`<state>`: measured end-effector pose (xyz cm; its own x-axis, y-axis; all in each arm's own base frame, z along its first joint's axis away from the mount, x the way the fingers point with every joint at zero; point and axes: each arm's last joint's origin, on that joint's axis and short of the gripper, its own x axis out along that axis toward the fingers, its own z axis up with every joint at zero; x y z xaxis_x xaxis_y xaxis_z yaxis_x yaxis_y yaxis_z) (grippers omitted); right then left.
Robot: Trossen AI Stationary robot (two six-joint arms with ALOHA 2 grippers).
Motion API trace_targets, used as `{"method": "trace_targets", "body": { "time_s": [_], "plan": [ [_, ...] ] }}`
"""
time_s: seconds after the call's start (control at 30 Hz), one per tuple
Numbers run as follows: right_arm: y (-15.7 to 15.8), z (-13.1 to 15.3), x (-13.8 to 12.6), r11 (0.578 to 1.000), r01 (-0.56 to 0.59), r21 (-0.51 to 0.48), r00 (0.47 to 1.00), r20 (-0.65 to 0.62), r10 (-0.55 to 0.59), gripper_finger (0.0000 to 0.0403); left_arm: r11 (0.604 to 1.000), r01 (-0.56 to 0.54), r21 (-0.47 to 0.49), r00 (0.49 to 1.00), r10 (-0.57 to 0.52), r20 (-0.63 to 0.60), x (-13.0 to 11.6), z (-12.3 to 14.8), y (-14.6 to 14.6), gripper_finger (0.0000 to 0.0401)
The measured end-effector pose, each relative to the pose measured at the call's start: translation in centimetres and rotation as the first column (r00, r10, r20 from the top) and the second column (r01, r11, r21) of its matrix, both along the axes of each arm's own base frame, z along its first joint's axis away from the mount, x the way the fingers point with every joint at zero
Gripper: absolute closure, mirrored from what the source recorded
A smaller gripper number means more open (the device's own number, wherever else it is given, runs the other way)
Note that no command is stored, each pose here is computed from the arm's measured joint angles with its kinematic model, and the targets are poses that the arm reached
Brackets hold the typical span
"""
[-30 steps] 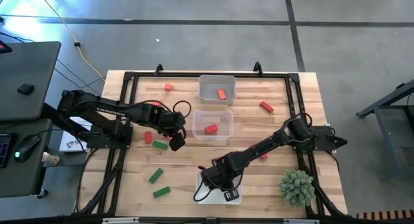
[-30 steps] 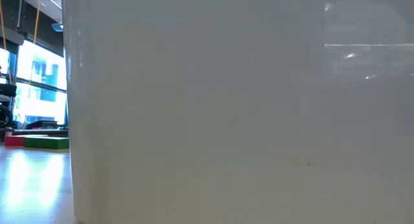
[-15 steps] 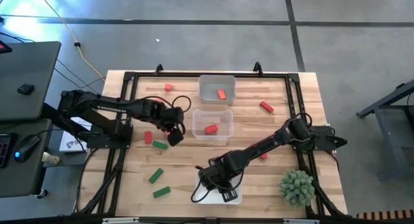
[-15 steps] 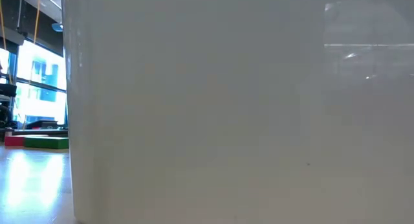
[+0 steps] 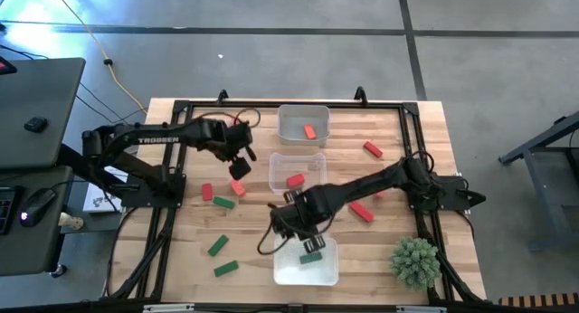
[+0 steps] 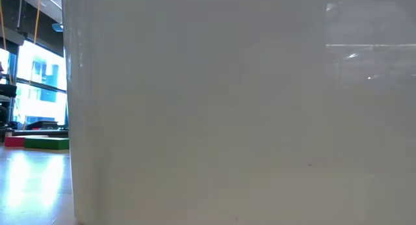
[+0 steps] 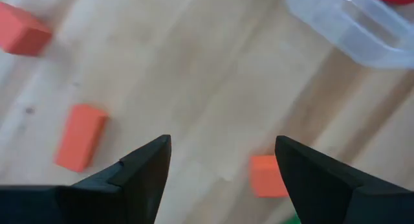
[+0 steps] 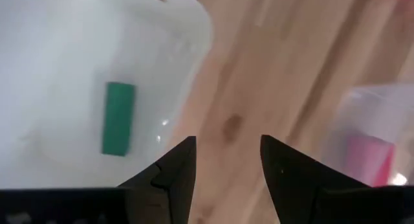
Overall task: Sort & place blocks by color
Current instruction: Put the orange block into the gray bin
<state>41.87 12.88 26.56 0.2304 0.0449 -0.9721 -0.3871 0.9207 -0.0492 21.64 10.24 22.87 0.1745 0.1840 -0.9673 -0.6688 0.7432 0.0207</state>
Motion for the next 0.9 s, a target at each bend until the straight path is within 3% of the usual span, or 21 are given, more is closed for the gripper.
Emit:
{"method": "trace_targets", "body": {
  "time_s": [0.5, 0.9],
  "plan": [
    [-8.2, 0.3, 1.2, 0.996, 0.077, -0.033, 0.996, -0.044, -0.079, 0.0242, 0.998, -0.048, 0.029, 0.992, 0.051, -0.112, -4.8, -1.1, 7.6, 0.0133],
    [-12.4, 0.3, 1.4, 0.986, 0.165, -0.015, 0.985, -0.049, -0.166, 0.0242, 0.997, 0.029, -0.068, 0.960, -0.047, -0.275, -4.6, -4.9, 9.6, 0.0133]
  ]
}}
